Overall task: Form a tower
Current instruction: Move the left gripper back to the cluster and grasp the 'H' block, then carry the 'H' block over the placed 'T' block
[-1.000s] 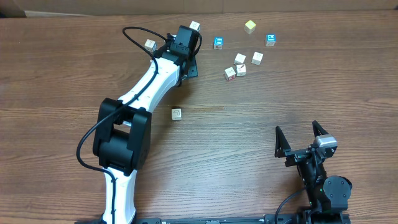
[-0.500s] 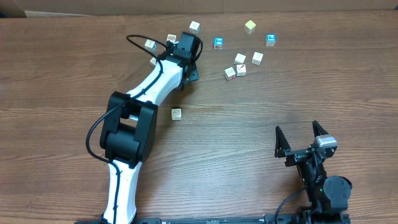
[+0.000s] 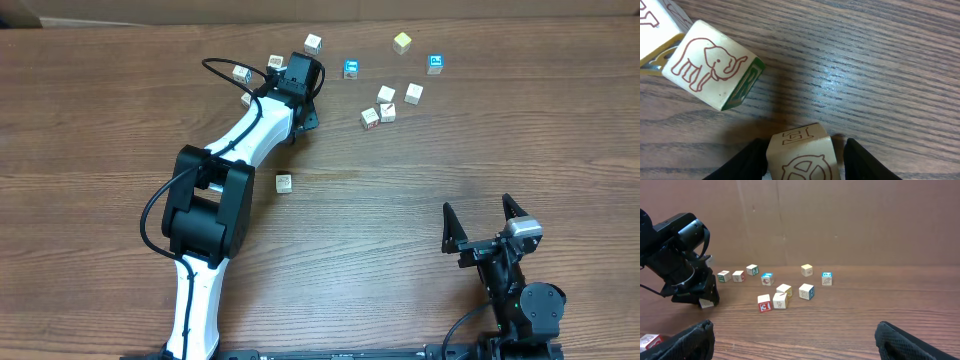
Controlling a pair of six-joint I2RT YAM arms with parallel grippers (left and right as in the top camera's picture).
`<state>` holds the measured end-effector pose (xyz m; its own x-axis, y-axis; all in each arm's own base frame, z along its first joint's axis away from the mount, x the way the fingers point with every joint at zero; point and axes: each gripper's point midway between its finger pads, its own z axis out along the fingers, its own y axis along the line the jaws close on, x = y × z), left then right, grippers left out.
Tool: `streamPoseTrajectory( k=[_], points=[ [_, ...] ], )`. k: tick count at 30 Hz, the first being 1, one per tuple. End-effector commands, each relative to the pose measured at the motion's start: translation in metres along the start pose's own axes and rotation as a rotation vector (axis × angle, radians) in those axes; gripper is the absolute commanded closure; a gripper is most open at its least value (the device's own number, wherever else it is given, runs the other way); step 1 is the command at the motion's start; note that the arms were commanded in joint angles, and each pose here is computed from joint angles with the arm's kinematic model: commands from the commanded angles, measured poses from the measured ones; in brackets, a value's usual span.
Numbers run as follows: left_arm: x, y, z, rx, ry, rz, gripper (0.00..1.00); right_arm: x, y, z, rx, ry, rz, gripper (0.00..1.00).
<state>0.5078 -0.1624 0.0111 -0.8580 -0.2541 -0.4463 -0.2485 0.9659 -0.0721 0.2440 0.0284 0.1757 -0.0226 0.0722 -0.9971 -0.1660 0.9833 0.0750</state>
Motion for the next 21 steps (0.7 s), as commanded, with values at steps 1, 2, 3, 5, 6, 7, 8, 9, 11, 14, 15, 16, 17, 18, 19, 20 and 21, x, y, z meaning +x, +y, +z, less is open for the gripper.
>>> streamPoseTrajectory(
  k=[1,2,3,5,6,7,8,9,11,14,15,16,17,18,19,20,21],
  points=[
    [-0.015,-0.006,-0.006,0.023,-0.031,-0.029,0.57,0.003,0.001,0.0,-0.004,0.0,-0.004,0.0],
    [-0.018,-0.007,-0.007,0.026,-0.036,-0.03,0.58,0.003,0.001,0.0,-0.004,0.0,-0.004,0.0],
    [-0.02,-0.009,-0.008,0.029,-0.04,-0.03,0.63,0.003,0.001,0.0,-0.004,0.0,-0.004,0.0],
    [-0.024,-0.011,-0.012,0.035,-0.048,-0.029,0.71,0.003,0.001,0.0,-0.004,0.0,-0.004,0.0],
    [-0.026,-0.011,-0.013,0.036,-0.049,-0.03,0.74,0.003,0.001,0.0,-0.004,0.0,-0.004,0.0],
    [-0.028,-0.012,-0.015,0.037,-0.051,-0.03,0.76,0.003,0.001,0.0,-0.004,0.0,-0.004,0.0],
    [-0.029,-0.012,-0.017,0.037,-0.051,-0.03,0.76,0.003,0.001,0.0,-0.004,0.0,-0.004,0.0],
    [-0.029,-0.013,-0.018,0.036,-0.05,-0.03,0.76,0.003,0.001,0.0,-0.004,0.0,-0.004,0.0],
    [-0.03,-0.012,-0.02,0.032,-0.043,-0.028,0.79,0.003,0.001,0.0,-0.004,0.0,-0.004,0.0],
    [-0.028,-0.009,-0.03,0.009,-0.01,0.001,0.78,0.003,0.001,0.0,-0.004,0.0,-0.004,0.0],
    [-0.028,-0.008,-0.035,0.003,0.0,0.017,0.78,0.003,0.001,0.0,-0.004,0.0,-0.004,0.0],
    [-0.03,-0.006,-0.044,-0.006,0.011,0.034,0.77,0.003,0.001,0.0,-0.004,0.0,-0.004,0.0],
    [-0.031,-0.005,-0.051,-0.014,0.018,0.041,0.76,0.003,0.001,0.0,-0.004,0.0,-0.004,0.0],
    [-0.033,-0.003,-0.062,-0.019,0.023,0.043,0.77,0.003,0.001,0.0,-0.004,0.0,-0.004,0.0],
    [-0.036,-0.002,-0.073,-0.023,0.025,0.044,0.77,0.003,0.001,0.0,-0.004,0.0,-0.004,0.0],
    [-0.04,0.0,-0.088,-0.027,0.024,0.048,0.77,0.003,0.001,0.0,-0.004,0.0,-0.004,0.0],
    [-0.044,0.001,-0.101,-0.024,0.021,0.056,0.78,0.003,0.001,0.0,-0.004,0.0,-0.004,0.0]
  ],
)
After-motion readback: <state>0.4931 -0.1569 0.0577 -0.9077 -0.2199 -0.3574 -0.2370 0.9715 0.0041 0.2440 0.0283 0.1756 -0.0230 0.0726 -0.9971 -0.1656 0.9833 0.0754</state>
